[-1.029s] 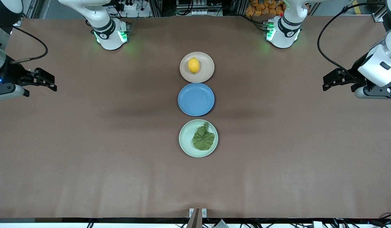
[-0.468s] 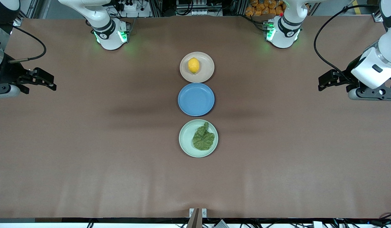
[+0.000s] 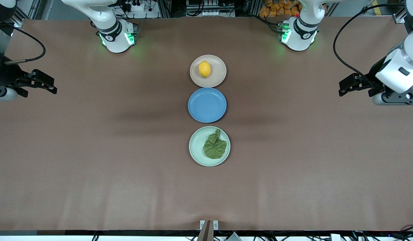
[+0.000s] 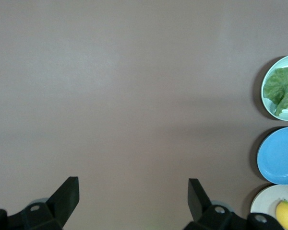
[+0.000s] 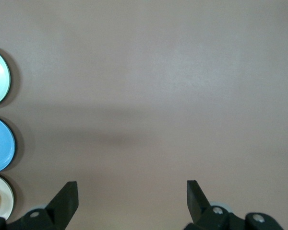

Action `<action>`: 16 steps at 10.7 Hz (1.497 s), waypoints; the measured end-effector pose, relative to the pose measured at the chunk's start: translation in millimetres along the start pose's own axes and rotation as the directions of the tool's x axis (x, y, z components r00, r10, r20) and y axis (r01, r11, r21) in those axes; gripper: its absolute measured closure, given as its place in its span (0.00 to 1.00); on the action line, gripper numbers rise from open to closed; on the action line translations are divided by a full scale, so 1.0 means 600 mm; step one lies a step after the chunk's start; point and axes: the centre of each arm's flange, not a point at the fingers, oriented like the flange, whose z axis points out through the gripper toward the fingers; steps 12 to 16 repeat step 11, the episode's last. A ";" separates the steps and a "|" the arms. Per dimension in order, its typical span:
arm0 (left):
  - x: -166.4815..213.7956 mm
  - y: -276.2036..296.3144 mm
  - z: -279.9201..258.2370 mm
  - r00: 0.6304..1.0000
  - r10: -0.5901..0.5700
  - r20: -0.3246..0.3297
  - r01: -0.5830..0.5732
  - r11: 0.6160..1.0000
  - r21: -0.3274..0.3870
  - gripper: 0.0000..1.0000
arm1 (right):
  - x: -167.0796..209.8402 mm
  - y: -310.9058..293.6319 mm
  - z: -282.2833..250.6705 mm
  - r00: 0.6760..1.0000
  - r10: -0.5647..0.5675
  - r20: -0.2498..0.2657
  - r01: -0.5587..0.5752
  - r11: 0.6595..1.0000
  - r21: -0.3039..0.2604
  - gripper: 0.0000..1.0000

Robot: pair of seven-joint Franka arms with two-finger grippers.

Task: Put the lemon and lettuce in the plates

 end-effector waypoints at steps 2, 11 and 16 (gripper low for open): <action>-0.003 -0.005 -0.013 1.000 -0.005 -0.015 0.005 1.000 -0.001 0.00 | -0.001 0.002 0.000 1.000 0.002 0.002 -0.002 1.000 0.000 0.00; 0.000 -0.031 -0.045 0.998 -0.027 -0.061 0.029 0.999 0.032 0.00 | -0.002 0.002 0.001 1.000 0.003 0.009 -0.003 1.000 0.001 0.00; 0.000 -0.031 -0.045 0.998 -0.027 -0.061 0.029 0.999 0.032 0.00 | -0.002 0.002 0.001 1.000 0.003 0.009 -0.003 1.000 0.001 0.00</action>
